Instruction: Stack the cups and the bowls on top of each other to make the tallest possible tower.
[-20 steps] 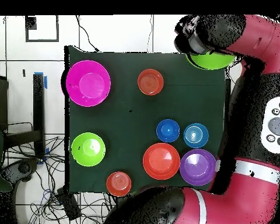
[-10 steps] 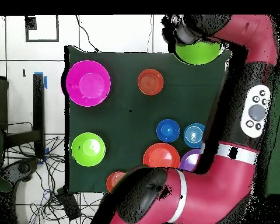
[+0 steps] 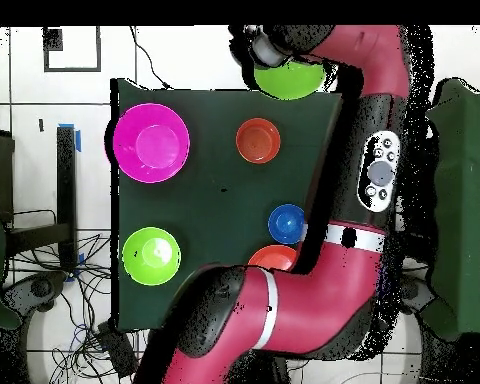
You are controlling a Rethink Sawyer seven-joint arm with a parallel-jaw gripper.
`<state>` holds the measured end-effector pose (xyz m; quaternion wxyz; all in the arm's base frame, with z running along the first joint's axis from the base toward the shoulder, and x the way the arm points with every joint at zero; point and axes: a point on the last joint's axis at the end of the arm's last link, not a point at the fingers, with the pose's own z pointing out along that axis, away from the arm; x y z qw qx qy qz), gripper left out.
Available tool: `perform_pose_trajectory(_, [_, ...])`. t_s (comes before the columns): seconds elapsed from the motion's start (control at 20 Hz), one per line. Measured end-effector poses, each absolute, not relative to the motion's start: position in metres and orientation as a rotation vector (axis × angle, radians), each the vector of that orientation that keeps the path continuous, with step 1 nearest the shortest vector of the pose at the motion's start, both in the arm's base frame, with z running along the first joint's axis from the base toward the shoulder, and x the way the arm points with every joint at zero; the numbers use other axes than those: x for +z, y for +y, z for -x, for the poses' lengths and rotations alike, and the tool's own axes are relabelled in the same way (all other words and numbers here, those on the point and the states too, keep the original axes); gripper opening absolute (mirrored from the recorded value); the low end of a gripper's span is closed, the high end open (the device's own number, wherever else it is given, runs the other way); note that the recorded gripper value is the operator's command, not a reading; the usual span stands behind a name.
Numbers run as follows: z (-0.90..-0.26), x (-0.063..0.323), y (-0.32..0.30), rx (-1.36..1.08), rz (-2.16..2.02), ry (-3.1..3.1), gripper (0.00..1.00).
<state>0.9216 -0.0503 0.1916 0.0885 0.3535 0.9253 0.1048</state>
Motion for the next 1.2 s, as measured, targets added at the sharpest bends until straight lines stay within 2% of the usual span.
perform_pose_trajectory(0.3, [-0.925,0.174,-0.005,0.392,-1.093,2.758,0.00])
perform_pose_trajectory(0.6, [-0.927,0.179,0.011,0.471,-1.105,2.757,0.00])
perform_pose_trajectory(0.8, [-0.927,0.191,0.008,0.553,-1.131,2.752,0.00])
perform_pose_trajectory(1.2, [-0.917,0.242,-0.009,0.689,-1.181,2.757,0.00])
